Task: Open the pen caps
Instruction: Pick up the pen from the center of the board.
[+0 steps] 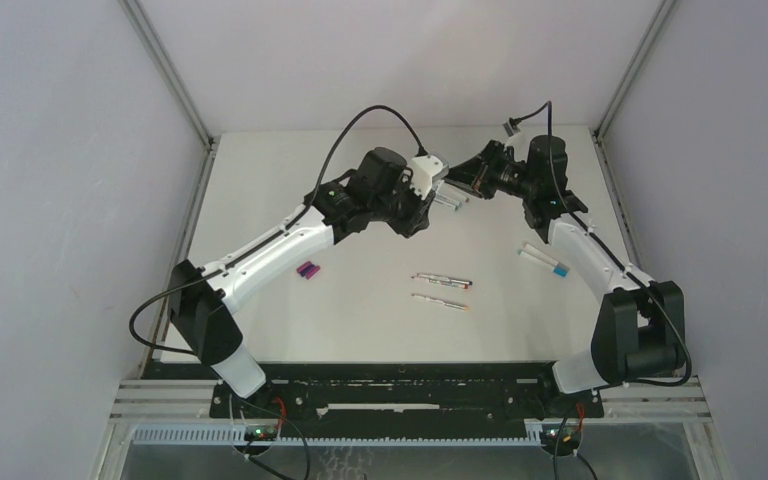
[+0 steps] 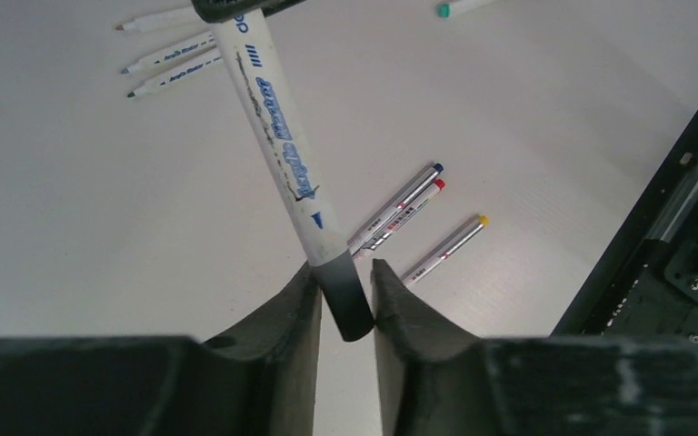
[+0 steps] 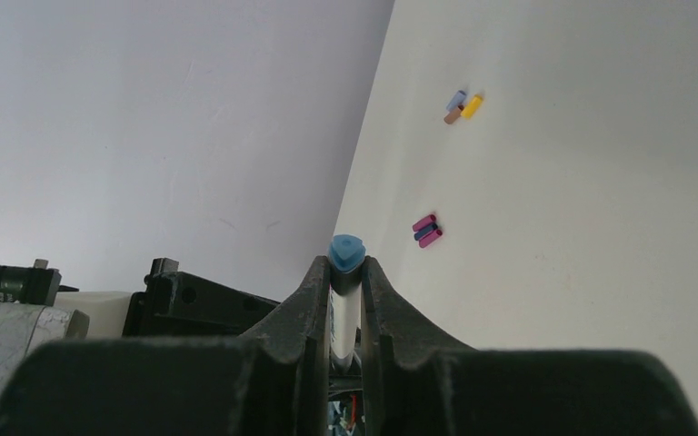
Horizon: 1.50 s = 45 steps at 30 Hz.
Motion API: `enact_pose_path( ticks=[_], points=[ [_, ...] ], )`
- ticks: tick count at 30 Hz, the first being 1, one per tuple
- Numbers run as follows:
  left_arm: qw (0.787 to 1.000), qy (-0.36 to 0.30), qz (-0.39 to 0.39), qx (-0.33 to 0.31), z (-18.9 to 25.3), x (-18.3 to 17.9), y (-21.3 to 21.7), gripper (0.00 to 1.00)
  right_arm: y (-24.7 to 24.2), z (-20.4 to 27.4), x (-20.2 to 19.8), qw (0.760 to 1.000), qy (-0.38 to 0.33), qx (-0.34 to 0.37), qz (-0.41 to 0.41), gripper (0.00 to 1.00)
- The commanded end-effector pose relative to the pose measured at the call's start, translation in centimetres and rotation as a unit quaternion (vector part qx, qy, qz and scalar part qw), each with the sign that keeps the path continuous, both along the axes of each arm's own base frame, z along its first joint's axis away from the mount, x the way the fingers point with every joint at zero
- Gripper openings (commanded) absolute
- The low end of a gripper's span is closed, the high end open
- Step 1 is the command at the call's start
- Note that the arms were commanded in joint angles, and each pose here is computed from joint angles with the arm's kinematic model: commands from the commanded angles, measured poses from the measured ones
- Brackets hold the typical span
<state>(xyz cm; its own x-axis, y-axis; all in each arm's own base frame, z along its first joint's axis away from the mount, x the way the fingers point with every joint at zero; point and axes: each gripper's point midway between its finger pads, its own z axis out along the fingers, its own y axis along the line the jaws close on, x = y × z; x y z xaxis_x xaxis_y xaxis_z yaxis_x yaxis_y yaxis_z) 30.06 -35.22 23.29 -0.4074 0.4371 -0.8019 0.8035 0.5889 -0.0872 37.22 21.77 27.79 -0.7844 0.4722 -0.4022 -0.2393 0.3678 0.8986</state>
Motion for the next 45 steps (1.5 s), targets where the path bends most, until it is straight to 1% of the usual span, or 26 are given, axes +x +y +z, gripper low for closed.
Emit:
enact_pose_path(
  ticks=[1,4,5,7,8,9,12,13,16,19,22,26,29,32,35,36,37,41,43,44,45],
  points=[
    [0.999,-0.036,0.004,-0.029,3.7,0.6,-0.7,0.22,0.3,1.1,-0.2,1.000,-0.025,0.004,0.007,0.00],
    [0.999,-0.041,0.009,-0.027,3.9,0.8,-0.5,0.06,0.4,1.2,-0.3,1.000,-0.027,0.004,0.009,0.00],
    [0.999,-0.043,0.010,-0.026,3.9,0.9,-0.4,0.01,0.4,1.2,-0.3,1.000,-0.028,0.004,0.009,0.01],
    [0.999,-0.047,0.013,-0.023,3.9,1.0,-0.3,0.00,0.4,1.3,-0.3,0.999,-0.032,0.004,0.011,0.07],
    [0.998,-0.048,0.014,-0.022,3.9,1.0,-0.2,0.00,0.3,1.4,-0.3,0.999,-0.036,0.003,0.012,0.13],
    [0.998,-0.051,0.014,-0.021,4.0,1.0,-0.1,0.00,0.2,1.4,-0.4,0.999,-0.039,0.002,0.014,0.21],
    [0.998,-0.060,0.010,-0.017,4.2,0.8,0.4,0.00,-0.3,2.1,-0.4,0.997,-0.074,-0.008,0.019,0.52],
    [0.998,-0.065,0.007,-0.015,4.3,0.7,0.6,0.00,-0.7,2.4,-0.3,0.996,-0.091,-0.016,0.016,0.58],
    [0.997,-0.080,0.000,-0.008,4.6,0.4,1.6,0.00,-2.2,3.5,-0.4,0.987,-0.155,-0.052,0.007,0.69],
    [0.996,-0.090,-0.010,-0.008,5.0,0.1,3.0,0.00,-4.3,4.2,-0.3,0.970,-0.221,-0.105,-0.011,0.74],
    [0.995,-0.103,-0.007,-0.001,5.1,0.4,4.9,0.00,-6.2,4.6,0.0,0.945,-0.285,-0.159,-0.019,0.75],
    [0.997,-0.080,-0.014,0.002,4.6,0.6,7.4,0.00,-7.6,5.5,0.1,0.913,-0.358,-0.194,-0.005,0.76],
    [0.997,-0.064,-0.026,0.032,3.4,0.2,9.1,0.00,-7.7,5.7,-0.2,0.876,-0.421,-0.235,0.018,0.80],
    [0.997,-0.055,-0.027,0.052,1.8,0.0,10.4,0.00,-7.4,5.2,-0.8,0.837,-0.467,-0.283,0.041,0.83],
    [0.996,-0.047,-0.038,0.068,0.4,-0.6,11.0,0.00,-6.3,4.1,-2.0,0.794,-0.507,-0.325,0.085,0.85],
    [0.996,-0.041,-0.044,0.071,0.0,-0.9,11.0,0.00,-5.8,3.6,-2.6,0.774,-0.523,-0.341,0.104,0.85],
    [0.996,-0.034,-0.051,0.072,-0.4,-1.2,11.0,0.00,-5.3,3.3,-3.0,0.743,-0.548,-0.364,0.124,0.85],
    [0.994,0.007,-0.091,0.062,-1.4,-2.5,10.1,0.00,-3.3,0.5,-5.1,0.646,-0.602,-0.426,0.199,0.86],
    [0.992,0.031,-0.108,0.054,-1.8,-3.0,9.6,0.00,-2.4,-0.5,-6.2,0.603,-0.630,-0.437,0.221,0.86],
    [0.991,0.043,-0.117,0.051,-2.0,-3.3,9.3,0.00,-2.0,-0.9,-6.6,0.586,-0.639,-0.442,0.232,0.86],
    [0.989,0.054,-0.125,0.048,-2.1,-3.6,9.1,0.00,-1.7,-1.5,-6.9,0.574,-0.641,-0.447,0.245,0.86]
  ],
)
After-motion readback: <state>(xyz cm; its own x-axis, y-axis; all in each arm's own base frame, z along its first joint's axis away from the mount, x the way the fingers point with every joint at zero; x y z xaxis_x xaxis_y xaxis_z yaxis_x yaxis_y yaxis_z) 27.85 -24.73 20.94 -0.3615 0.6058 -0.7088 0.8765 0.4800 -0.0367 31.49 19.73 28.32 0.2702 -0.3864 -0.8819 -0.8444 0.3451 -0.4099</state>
